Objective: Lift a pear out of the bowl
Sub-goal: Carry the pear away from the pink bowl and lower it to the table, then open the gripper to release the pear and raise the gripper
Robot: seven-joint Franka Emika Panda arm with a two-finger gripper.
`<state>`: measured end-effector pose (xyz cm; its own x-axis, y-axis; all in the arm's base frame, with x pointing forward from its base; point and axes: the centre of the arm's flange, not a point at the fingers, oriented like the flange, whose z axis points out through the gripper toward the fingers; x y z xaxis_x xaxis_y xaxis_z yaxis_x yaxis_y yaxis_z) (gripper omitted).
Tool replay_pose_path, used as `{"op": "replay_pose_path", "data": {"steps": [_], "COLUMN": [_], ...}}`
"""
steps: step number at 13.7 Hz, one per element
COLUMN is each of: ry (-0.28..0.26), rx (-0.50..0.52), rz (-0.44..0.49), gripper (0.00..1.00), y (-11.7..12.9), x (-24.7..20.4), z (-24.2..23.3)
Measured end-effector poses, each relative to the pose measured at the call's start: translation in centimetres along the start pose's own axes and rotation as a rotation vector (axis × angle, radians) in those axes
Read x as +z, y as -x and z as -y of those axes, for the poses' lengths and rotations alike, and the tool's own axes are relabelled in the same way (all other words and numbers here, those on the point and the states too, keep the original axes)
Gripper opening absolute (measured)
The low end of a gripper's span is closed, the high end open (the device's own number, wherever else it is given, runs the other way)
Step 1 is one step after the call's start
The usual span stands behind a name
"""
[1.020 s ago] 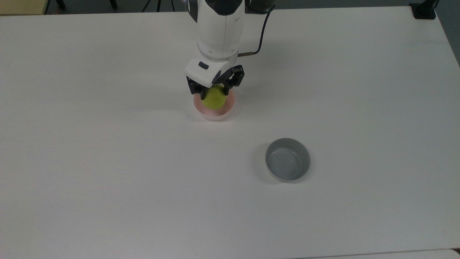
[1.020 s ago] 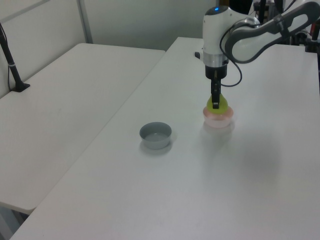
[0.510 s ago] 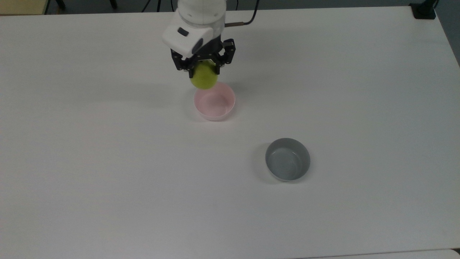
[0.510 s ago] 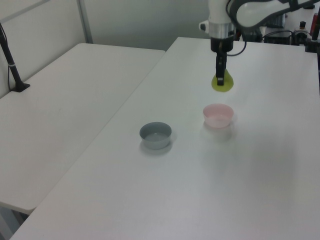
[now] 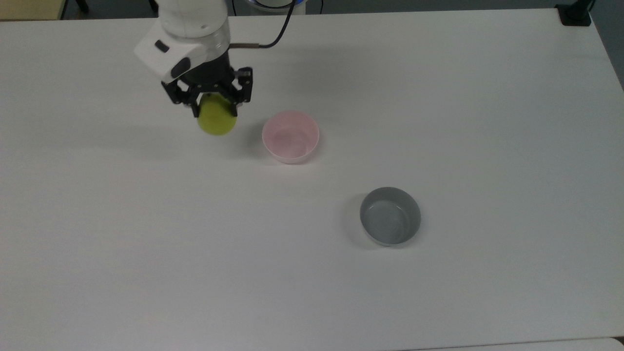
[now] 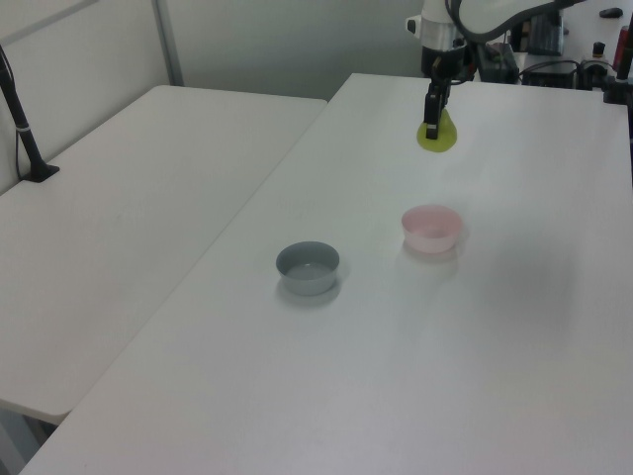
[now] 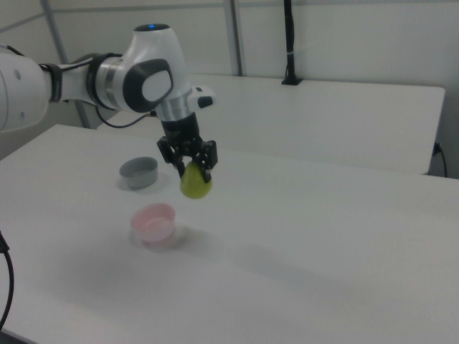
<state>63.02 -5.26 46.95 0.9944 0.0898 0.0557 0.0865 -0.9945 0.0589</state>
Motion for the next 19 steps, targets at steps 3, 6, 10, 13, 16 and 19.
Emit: {"op": "replay_pose_path", "data": {"steps": [3,6,10,13,16,19], "ry": [0.015,0.034,0.039,0.043,0.042,0.030], "rx": [0.036,0.077,0.104,0.101,0.096,0.088], "rz": [-0.049,-0.119,-0.137,-0.130,-0.075,0.017], "gripper": [0.67,0.67,0.67,0.67,0.69,0.74], "y": [-1.7,-3.3,-3.8,-3.8,-3.3,-2.4], "x": [4.5,9.8,12.6,12.8,13.3,13.5], "z": [-2.6,-4.7,-5.7,-5.7,-5.8,-5.7]}}
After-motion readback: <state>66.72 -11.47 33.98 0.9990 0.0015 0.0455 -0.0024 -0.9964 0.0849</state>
